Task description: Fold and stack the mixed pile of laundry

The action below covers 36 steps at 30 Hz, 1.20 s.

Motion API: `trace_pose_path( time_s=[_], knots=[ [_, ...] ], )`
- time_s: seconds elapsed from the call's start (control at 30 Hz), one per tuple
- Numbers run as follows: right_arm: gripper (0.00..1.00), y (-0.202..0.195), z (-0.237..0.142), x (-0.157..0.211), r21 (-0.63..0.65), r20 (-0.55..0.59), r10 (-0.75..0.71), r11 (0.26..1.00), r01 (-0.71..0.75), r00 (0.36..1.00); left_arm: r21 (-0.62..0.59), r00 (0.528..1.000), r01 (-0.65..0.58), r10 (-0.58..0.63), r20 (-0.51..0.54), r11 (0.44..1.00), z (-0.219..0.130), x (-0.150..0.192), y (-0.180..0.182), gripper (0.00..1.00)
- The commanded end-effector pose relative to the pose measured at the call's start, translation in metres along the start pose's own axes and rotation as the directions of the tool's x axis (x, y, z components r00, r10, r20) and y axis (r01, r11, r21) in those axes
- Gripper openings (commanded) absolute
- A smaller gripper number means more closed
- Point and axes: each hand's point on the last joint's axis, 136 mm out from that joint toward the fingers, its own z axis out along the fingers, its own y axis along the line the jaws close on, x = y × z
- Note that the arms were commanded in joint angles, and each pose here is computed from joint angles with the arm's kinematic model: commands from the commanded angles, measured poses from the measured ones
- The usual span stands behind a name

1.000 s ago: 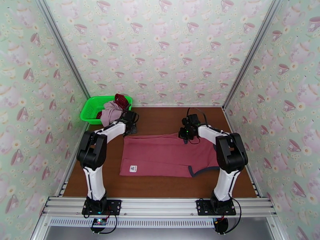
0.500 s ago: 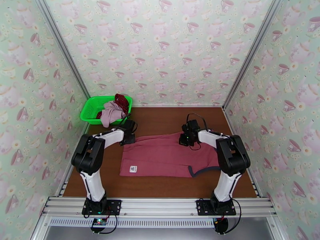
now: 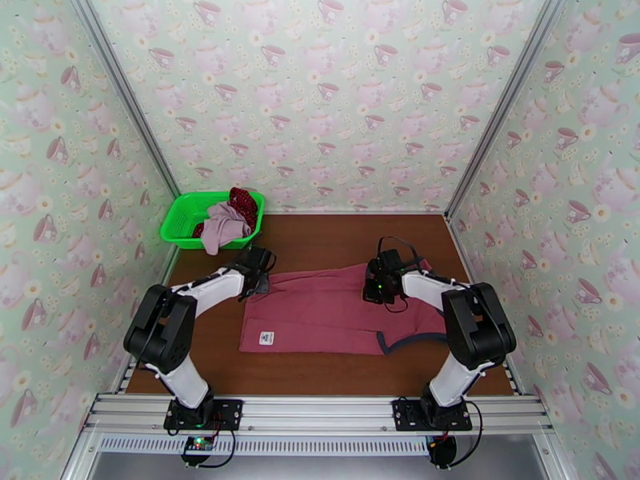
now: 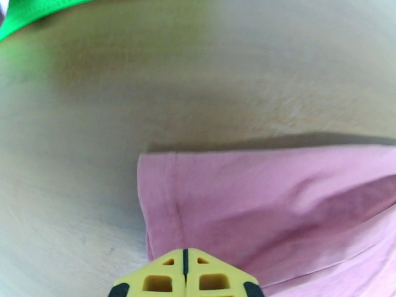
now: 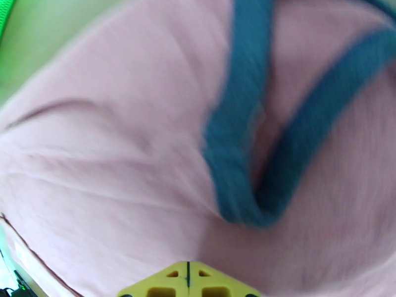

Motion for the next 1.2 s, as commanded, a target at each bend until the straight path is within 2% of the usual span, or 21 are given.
trace_pose_path(
  time_s=[0.0, 0.13, 0.27, 0.37, 0.47, 0.67, 0.77, 0.83, 0.97, 1.03, 1.1, 1.17],
  knots=[
    [0.04, -0.003, -0.010, 0.007, 0.036, -0.004, -0.016, 0.999, 0.016, 1.000, -0.020, 1.000, -0.013, 0.013, -0.012, 1.000, 0.009, 0.011, -0.006, 0.00],
    [0.05, 0.010, -0.028, -0.012, 0.009, 0.041, -0.040, 0.999, 0.039, 0.998, -0.067, 0.998, -0.057, 0.057, -0.001, 0.996, 0.000, 0.016, -0.008, 0.00],
    [0.05, 0.032, -0.041, -0.050, -0.038, 0.099, -0.056, 0.997, 0.060, 0.994, -0.144, 0.998, -0.063, 0.063, -0.001, 0.988, -0.003, 0.021, 0.002, 0.00],
    [0.06, 0.035, -0.039, -0.077, -0.018, 0.130, -0.048, 0.999, 0.051, 0.990, -0.217, 0.998, -0.065, 0.059, -0.034, 0.974, 0.004, 0.032, 0.014, 0.00],
    [0.07, 0.022, -0.025, -0.094, 0.053, 0.139, -0.023, 0.998, 0.016, 0.990, -0.292, 0.998, -0.057, 0.046, -0.044, 0.955, 0.007, 0.030, 0.022, 0.00],
    [0.07, -0.033, 0.015, -0.086, 0.176, 0.029, 0.067, 0.982, -0.072, 0.997, -0.378, 0.996, -0.040, 0.009, -0.086, 0.925, 0.008, 0.026, 0.029, 0.00],
    [0.08, -0.047, 0.011, -0.092, 0.217, 0.015, 0.077, 0.973, -0.078, 0.997, -0.370, 0.994, -0.031, -0.010, -0.110, 0.929, 0.011, 0.030, 0.026, 0.00],
    [0.08, -0.054, 0.013, -0.093, 0.220, -0.040, 0.094, 0.972, -0.083, 0.995, -0.365, 0.993, -0.025, -0.021, -0.119, 0.931, 0.010, 0.032, 0.024, 0.00],
    [0.08, -0.061, 0.023, -0.116, 0.253, -0.095, 0.068, 0.966, -0.042, 0.993, -0.334, 0.989, -0.015, -0.035, -0.145, 0.943, 0.010, 0.038, 0.019, 0.01],
    [0.08, -0.062, 0.028, -0.127, 0.260, -0.111, 0.056, 0.965, -0.026, 0.992, -0.316, 0.987, -0.011, -0.040, -0.154, 0.949, 0.011, 0.039, 0.016, 0.06],
    [0.08, -0.062, 0.034, -0.140, 0.262, -0.113, 0.048, 0.965, -0.017, 0.992, -0.291, 0.987, -0.004, -0.044, -0.157, 0.957, 0.011, 0.038, 0.011, 0.18],
    [0.08, -0.061, 0.038, -0.152, 0.262, -0.114, 0.043, 0.965, -0.012, 0.993, -0.280, 0.988, -0.004, -0.041, -0.152, 0.960, 0.010, 0.033, 0.008, 0.34]
  ],
)
